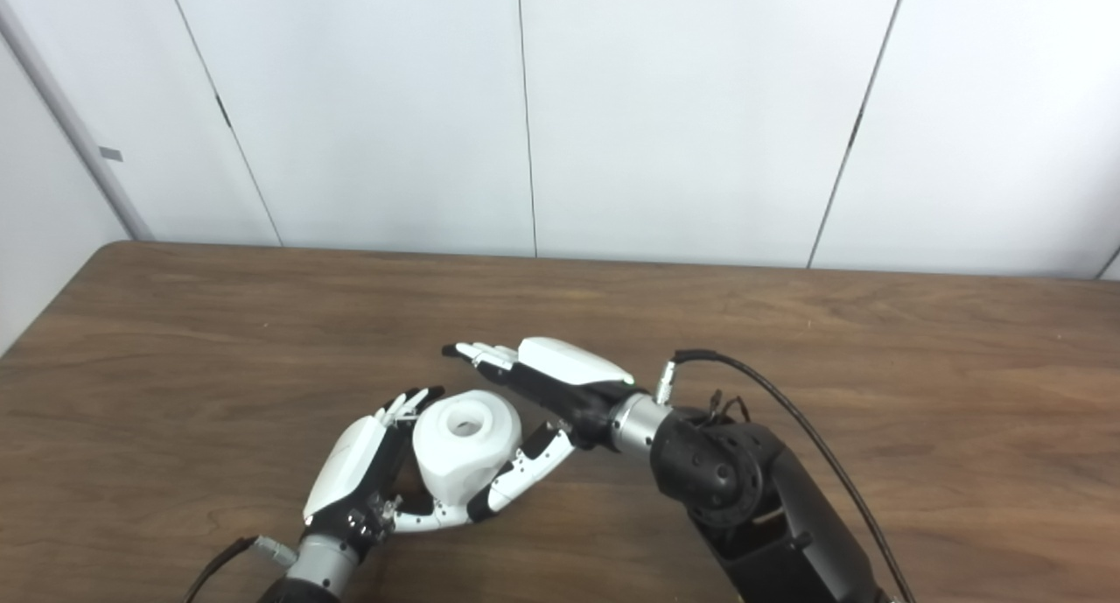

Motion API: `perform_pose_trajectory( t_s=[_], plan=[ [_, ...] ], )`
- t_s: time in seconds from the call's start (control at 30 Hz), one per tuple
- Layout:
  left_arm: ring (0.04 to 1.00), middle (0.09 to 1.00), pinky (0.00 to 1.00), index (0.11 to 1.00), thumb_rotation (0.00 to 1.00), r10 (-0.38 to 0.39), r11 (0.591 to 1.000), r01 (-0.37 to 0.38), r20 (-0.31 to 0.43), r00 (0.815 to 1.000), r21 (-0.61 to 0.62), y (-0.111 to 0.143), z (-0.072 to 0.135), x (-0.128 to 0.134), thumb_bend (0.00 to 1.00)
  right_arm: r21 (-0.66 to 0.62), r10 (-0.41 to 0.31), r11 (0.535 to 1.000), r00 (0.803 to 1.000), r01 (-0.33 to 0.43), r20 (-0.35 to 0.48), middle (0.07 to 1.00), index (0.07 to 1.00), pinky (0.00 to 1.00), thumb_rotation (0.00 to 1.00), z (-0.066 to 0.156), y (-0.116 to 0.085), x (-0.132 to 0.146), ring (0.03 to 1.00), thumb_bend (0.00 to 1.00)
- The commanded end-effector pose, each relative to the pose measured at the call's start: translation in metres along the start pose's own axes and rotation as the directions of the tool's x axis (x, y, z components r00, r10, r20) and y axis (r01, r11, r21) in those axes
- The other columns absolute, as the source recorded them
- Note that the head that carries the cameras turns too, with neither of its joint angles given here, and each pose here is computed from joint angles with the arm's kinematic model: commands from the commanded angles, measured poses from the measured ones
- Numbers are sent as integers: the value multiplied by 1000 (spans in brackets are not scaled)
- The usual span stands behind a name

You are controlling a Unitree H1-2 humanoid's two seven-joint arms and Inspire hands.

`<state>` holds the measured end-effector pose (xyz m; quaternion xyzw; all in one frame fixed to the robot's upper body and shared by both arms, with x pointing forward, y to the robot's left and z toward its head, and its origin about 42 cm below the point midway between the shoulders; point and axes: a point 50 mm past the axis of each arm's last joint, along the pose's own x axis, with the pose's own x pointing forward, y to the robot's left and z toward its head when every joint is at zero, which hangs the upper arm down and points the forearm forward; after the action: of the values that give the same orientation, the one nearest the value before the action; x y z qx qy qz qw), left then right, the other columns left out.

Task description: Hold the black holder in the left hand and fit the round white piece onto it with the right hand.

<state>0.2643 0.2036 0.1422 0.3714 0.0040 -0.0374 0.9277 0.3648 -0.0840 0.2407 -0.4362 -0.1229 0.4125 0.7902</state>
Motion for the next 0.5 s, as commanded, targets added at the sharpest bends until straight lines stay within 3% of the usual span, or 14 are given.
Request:
perform_pose_trajectory(
  t_s=[0.0, 0.13, 0.17, 0.2, 0.23, 0.3, 0.47],
  plan=[
    [1000, 967, 1000, 488, 56, -22, 1000, 22, -9, 1000, -4, 2, -4, 3, 523, -8, -71, 997, 996, 71, 63, 1000, 1000, 1000, 438, 14, -19, -2, 1000, 1000],
    [1000, 994, 1000, 491, 60, -50, 999, 50, -21, 999, -3, 3, -4, 4, 523, 10, -82, 997, 995, 82, 57, 1000, 1000, 1000, 425, 11, -21, -4, 1000, 1000],
    [1000, 997, 1000, 542, 63, -60, 998, 60, -21, 998, -3, 4, -4, 4, 734, 13, -85, 996, 995, 84, 55, 1000, 1000, 1000, 426, 10, -21, -5, 1000, 1000],
    [1000, 999, 1000, 588, 78, -71, 997, 71, -22, 997, -2, 4, -4, 4, 874, 14, -89, 996, 995, 88, 54, 1000, 1000, 1000, 434, 10, -21, -6, 1000, 1000],
    [1000, 1000, 1000, 612, 92, -86, 996, 86, -24, 996, 1, 4, -4, 4, 927, 17, -93, 996, 994, 92, 53, 1000, 1000, 1000, 438, 9, -22, -7, 1000, 1000],
    [1000, 1000, 1000, 665, 138, -110, 994, 110, -25, 994, -1, 5, -5, 4, 985, 22, -100, 995, 994, 99, 50, 1000, 1000, 1000, 449, 7, -23, -8, 1000, 1000],
    [1000, 1000, 1000, 763, 193, -151, 988, 150, -31, 988, -24, 8, -6, 4, 1000, 43, -116, 993, 992, 114, 48, 1000, 1000, 1000, 471, 2, -25, -12, 1000, 1000]
  ],
)
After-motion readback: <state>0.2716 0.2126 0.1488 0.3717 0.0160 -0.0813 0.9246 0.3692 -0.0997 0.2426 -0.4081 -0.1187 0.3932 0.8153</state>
